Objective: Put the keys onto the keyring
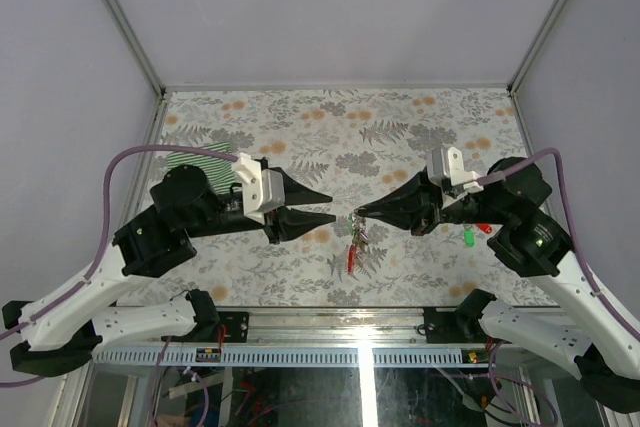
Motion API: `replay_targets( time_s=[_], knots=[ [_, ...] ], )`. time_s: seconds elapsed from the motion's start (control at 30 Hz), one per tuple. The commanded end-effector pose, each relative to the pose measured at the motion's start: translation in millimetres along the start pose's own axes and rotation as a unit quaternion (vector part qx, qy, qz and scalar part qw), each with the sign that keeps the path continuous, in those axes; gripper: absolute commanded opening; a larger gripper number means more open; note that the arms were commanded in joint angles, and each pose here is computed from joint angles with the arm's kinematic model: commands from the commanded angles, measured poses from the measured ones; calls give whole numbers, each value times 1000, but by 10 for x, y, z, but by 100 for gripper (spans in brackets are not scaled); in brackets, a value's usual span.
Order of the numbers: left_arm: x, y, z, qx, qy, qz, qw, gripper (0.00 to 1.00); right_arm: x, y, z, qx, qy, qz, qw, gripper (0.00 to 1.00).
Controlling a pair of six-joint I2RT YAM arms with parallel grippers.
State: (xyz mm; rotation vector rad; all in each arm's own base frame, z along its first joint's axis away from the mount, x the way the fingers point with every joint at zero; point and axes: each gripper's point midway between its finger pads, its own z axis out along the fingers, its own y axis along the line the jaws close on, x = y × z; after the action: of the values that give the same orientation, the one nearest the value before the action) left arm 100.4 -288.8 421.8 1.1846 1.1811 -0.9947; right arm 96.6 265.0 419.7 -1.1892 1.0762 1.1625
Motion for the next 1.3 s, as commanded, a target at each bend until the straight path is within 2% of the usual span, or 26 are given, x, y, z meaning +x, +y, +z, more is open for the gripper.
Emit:
replay_targets(
  time_s=[0.0,0.27,0.97,1.27],
  knots=[
    [-510,22,53,-8,-132,-12,991,34,-404,-41,-6,17,-62,-38,997,0],
    [-428,3,116,-2,-148,-32,988,36,-475,-96,-17,37,-75,-34,996,0],
    [-337,-10,278,17,-134,-40,990,36,-487,-85,-26,37,-79,-34,996,0],
    [-272,26,299,8,-127,-41,991,25,-500,-78,-38,38,-81,-35,995,0]
  ],
)
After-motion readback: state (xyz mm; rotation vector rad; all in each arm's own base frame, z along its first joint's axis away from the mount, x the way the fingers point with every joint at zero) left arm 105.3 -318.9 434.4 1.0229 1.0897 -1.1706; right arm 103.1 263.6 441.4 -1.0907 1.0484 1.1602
